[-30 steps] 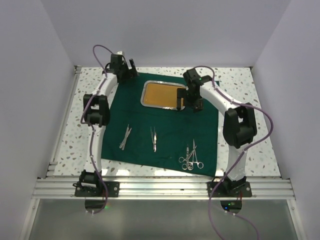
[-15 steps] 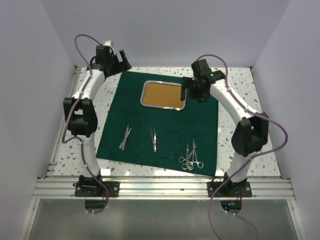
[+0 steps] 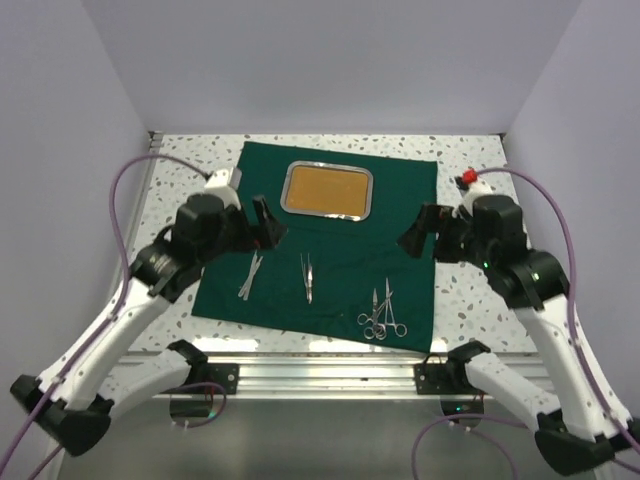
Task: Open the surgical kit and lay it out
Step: Reset both arms
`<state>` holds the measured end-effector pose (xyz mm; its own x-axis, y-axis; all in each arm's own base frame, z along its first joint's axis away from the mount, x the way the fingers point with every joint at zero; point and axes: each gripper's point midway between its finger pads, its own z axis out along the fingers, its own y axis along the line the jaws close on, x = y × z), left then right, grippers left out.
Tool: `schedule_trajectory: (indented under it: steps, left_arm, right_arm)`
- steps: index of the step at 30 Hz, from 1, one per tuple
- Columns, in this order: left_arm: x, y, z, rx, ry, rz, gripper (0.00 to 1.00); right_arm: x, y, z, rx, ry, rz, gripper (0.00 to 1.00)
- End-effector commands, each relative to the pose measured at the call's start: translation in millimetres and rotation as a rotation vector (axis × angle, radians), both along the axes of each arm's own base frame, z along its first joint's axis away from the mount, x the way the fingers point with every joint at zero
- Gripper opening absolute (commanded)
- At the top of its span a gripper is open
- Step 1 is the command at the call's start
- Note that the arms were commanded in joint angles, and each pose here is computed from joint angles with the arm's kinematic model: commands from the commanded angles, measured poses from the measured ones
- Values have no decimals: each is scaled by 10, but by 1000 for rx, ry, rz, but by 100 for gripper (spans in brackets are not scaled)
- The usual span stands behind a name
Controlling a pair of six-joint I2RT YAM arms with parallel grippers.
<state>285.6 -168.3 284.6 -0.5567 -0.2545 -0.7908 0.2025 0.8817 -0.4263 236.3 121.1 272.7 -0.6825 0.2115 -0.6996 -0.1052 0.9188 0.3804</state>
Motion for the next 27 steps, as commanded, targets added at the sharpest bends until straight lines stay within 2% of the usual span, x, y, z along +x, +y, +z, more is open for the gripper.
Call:
schedule_trajectory:
  steps: [1, 4, 7, 11, 16, 27]
  left_arm:
    - [-644, -44, -307, -105, 118, 36, 97]
    - [-1012, -26, -422, -149, 136, -11, 96]
    - [-1128, 110, -463, -118, 129, -11, 96]
    - [-1125, 199, -469, -42, 134, -2, 96]
    - [-1075, 217, -383, -25, 123, 15, 95]
    - [-984, 254, -336, 81, 108, 5, 99]
  right_arm:
    - [-471, 58, 167, 120, -87, 100, 99]
    - [-684, -27, 309, 166, -185, 92, 99]
    - [-788, -47, 282, 166, -170, 103, 99]
    - [-905, -65, 298, 169, -162, 117, 99]
    - [-1034, -117, 411, 181, -191, 115, 99]
    - [-1018, -71, 384, 230, -152, 91, 99]
